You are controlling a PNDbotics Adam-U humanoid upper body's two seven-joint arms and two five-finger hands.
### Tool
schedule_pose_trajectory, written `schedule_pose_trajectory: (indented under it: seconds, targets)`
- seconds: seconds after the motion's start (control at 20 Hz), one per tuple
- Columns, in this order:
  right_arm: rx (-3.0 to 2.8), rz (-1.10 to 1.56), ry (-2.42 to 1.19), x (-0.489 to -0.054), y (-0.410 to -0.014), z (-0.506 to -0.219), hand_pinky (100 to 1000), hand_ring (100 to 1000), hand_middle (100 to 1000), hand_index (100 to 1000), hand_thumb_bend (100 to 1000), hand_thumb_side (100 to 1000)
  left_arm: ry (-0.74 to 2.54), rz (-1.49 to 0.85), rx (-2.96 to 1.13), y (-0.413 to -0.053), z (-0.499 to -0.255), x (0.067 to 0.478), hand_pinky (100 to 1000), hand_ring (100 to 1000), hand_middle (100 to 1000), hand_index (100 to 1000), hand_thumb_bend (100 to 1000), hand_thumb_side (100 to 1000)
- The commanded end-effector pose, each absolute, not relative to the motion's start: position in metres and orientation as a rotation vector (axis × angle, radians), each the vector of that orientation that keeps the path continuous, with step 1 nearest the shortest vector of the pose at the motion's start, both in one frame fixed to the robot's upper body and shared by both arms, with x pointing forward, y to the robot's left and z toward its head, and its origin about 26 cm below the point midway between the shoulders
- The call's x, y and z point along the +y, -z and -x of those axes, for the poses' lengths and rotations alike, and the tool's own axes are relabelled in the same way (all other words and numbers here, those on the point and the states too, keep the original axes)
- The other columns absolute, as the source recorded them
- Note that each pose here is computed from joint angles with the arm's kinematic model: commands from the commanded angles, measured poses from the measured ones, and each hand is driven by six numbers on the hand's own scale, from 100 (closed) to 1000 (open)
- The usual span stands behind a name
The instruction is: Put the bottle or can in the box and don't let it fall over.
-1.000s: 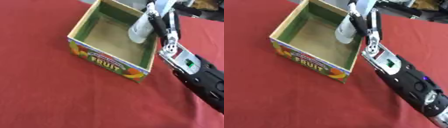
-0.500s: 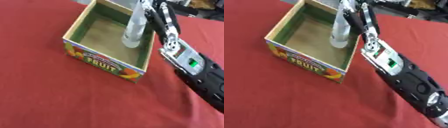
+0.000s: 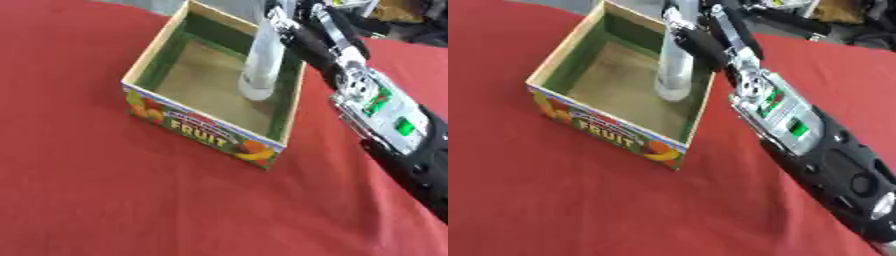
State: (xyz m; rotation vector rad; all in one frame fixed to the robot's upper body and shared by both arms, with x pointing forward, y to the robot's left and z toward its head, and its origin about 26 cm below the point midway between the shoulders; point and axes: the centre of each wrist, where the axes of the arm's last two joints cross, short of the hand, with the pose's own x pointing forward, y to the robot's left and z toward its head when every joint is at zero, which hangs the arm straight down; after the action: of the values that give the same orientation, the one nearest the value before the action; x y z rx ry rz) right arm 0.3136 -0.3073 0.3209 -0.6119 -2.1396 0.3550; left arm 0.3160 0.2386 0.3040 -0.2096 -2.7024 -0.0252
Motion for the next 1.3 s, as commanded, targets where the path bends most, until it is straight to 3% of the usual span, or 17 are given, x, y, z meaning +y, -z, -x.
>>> schedule_pose_trajectory:
  seconds: [0.05,0.15,0.65,0.7,0.75,1.3]
  targets:
    - [-2.172,0.585,-0.361,-0.305,-0.329,-0.305,1000,1000,961,1000,100,699,0.038,0.169,-2.731,-0.31,-0.31,0.245,504,1000,1000,589,143,687]
    - [-2.177,0.528,-0.365,-0.302,-0.327,-0.302,1000,1000,963,1000,100,749,0.032,0.155,-2.726,-0.308,-0.31,0.247,504,1000,1000,589,142,686]
    - [-2.227,0.358,-0.392,-0.289,-0.312,-0.296,1000,1000,952,1000,100,743,0.006,0.085,-2.699,-0.296,-0.31,0.258,501,1000,1000,589,137,684]
    - [-2.231,0.352,-0.402,-0.288,-0.308,-0.297,1000,1000,949,1000,100,709,0.001,0.075,-2.694,-0.294,-0.31,0.26,500,1000,1000,589,140,674]
    - [-2.231,0.346,-0.408,-0.287,-0.303,-0.298,1000,1000,947,1000,100,744,-0.005,0.063,-2.688,-0.292,-0.31,0.262,499,1000,1000,589,135,684]
    - [-2.254,0.389,-0.442,-0.291,-0.243,-0.296,969,999,945,1000,100,727,-0.061,-0.104,-2.628,-0.271,-0.306,0.286,493,1000,1000,587,120,679]
